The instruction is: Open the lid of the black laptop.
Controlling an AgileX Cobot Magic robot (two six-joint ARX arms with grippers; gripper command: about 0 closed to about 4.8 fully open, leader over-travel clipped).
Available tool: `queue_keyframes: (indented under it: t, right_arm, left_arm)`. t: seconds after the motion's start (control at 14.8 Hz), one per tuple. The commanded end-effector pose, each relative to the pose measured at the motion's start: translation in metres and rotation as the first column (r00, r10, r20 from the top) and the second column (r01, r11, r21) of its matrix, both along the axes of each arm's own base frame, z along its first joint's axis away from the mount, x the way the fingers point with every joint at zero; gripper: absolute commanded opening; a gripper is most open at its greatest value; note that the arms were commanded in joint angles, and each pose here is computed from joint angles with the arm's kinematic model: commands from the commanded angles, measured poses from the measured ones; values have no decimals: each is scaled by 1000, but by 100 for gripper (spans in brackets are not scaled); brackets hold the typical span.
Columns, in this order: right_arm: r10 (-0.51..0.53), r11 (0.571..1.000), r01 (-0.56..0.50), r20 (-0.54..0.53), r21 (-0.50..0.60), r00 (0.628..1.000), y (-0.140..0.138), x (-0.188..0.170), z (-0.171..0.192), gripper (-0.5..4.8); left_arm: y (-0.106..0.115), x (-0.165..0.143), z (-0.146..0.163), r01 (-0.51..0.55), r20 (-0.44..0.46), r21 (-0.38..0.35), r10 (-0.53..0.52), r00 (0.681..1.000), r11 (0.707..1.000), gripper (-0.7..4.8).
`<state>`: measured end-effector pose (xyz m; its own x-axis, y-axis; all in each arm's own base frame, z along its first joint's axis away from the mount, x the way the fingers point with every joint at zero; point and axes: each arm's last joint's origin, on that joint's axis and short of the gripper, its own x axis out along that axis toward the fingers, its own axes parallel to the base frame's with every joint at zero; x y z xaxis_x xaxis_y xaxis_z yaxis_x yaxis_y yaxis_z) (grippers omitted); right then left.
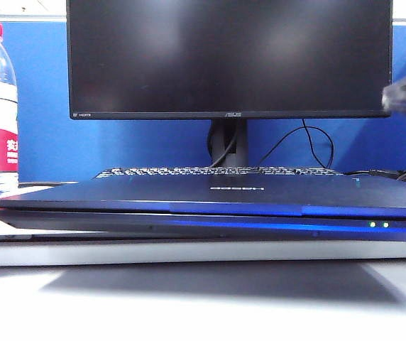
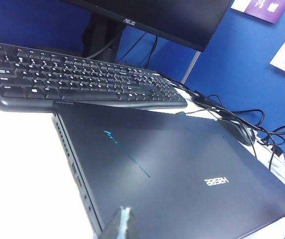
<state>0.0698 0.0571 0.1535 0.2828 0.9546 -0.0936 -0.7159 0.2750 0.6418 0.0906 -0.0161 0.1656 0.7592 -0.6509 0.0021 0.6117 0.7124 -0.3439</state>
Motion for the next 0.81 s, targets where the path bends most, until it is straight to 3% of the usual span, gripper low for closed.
queue_keyframes:
  t: [0.07, 0.47, 0.81]
  right_arm:
    - [-8, 1000, 8, -6, -29, 1000, 1, 2, -4, -6]
    - [-6, 998, 6, -9, -55, 1000, 2, 3, -7, -6]
    - [-66, 975, 56, -38, -216, 997, 10, 9, -21, -6]
  left_arm:
    - [0, -1, 0, 19, -7, -3, -19, 1000, 1000, -1]
    - [-1, -1, -5, 36, -72, -22, -37, 997, 999, -1]
    - [-1, -1, -7, 36, -111, -42, -41, 993, 998, -1]
